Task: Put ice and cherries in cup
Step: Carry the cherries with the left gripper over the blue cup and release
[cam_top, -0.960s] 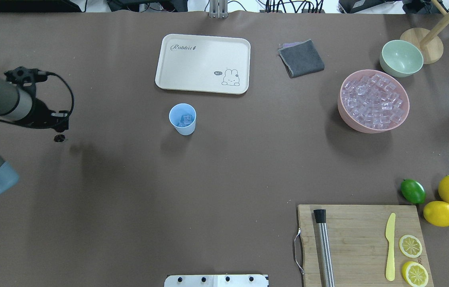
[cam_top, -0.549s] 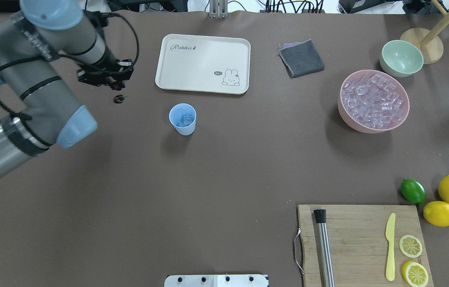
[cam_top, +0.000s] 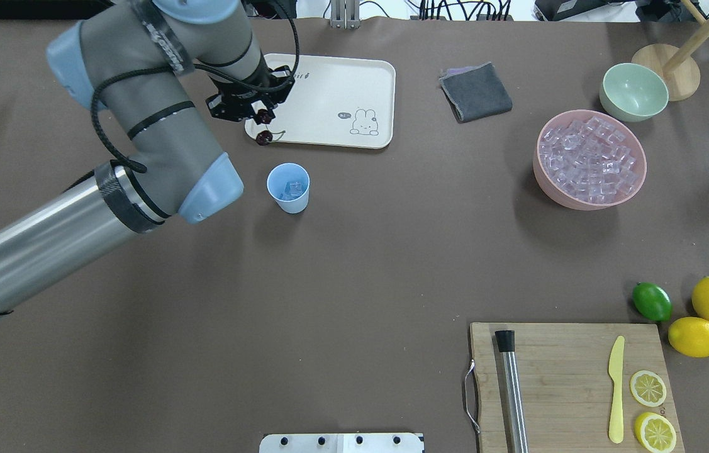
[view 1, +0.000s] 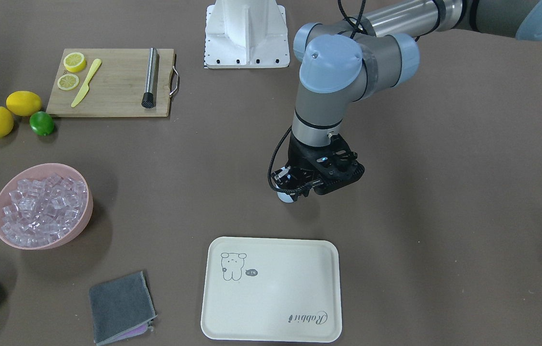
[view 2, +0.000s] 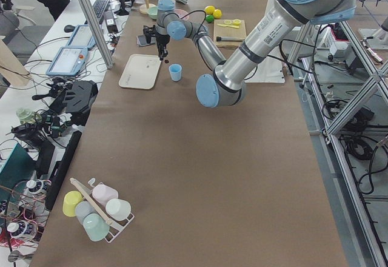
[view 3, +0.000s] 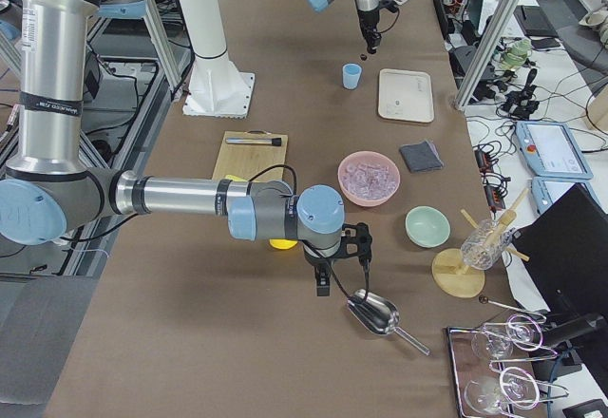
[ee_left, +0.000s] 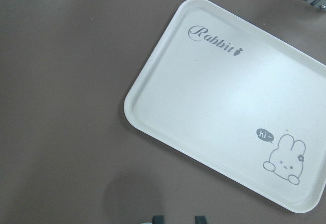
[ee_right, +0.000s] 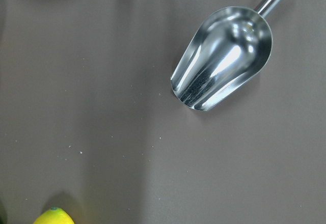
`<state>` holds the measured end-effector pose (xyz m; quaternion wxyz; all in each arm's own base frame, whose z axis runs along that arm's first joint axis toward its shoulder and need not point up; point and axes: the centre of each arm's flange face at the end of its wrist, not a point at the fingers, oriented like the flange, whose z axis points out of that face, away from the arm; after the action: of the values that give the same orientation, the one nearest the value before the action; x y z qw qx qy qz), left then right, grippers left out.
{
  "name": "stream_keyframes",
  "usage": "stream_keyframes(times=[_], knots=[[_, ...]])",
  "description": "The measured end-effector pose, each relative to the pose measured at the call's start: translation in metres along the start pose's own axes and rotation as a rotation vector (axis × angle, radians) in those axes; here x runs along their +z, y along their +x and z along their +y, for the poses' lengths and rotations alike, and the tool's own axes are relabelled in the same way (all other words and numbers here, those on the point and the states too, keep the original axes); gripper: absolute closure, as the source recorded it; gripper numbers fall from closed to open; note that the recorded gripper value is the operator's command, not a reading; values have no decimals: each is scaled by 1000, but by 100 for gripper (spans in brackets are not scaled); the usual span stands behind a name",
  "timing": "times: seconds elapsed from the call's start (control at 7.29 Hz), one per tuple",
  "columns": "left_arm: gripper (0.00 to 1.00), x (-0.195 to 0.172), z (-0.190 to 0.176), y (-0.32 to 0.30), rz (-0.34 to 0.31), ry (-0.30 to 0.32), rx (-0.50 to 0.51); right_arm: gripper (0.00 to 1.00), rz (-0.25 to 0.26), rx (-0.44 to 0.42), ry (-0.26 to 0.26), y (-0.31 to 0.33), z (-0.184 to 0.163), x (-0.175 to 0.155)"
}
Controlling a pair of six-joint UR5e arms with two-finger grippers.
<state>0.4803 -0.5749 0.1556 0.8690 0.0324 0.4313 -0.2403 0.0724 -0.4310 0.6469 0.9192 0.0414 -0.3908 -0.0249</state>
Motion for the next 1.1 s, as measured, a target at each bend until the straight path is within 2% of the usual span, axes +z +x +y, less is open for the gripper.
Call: stream_keyframes(times=[0.55,0.69,0.82,1.1], knots=[[65,6,12,-9,43,2,8,0,0,2,-3,1,2,1],[39,5,13,-15,44,1,7,0,0,3,-4,2,2,2],[3,6,17,-22,45,-3,9,0,1,4,-5,2,2,2],[2,8,31,-27,46,-14,8,0,1,2,-4,2,0,2]])
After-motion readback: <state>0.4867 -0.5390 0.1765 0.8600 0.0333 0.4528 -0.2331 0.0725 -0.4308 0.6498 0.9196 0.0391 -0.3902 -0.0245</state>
